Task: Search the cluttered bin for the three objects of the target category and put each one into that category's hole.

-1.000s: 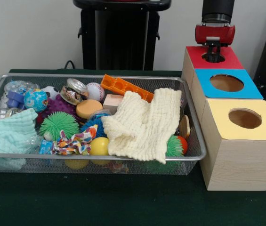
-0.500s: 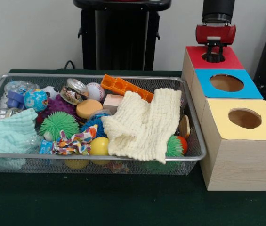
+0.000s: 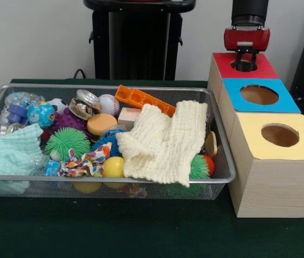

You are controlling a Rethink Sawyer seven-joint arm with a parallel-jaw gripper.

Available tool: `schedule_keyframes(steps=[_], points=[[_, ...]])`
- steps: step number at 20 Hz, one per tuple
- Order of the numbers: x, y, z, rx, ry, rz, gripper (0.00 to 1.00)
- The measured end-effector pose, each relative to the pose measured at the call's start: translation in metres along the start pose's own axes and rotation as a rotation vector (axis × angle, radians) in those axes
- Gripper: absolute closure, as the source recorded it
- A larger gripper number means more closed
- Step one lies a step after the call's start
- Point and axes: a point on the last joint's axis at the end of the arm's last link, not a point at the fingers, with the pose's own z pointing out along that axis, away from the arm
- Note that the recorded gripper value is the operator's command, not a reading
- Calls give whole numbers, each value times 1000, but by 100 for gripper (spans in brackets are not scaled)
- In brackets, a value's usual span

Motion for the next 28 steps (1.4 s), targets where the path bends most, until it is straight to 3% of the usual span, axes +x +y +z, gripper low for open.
schedule_keyframes(steps=[2,3,17,28], points=[[0,0,0,0,0,0,0],[1,-1,0,3,4,0,100],[-4,-9,-5,16,22,19,100],[-28,-16,-35,26,106,62,100]])
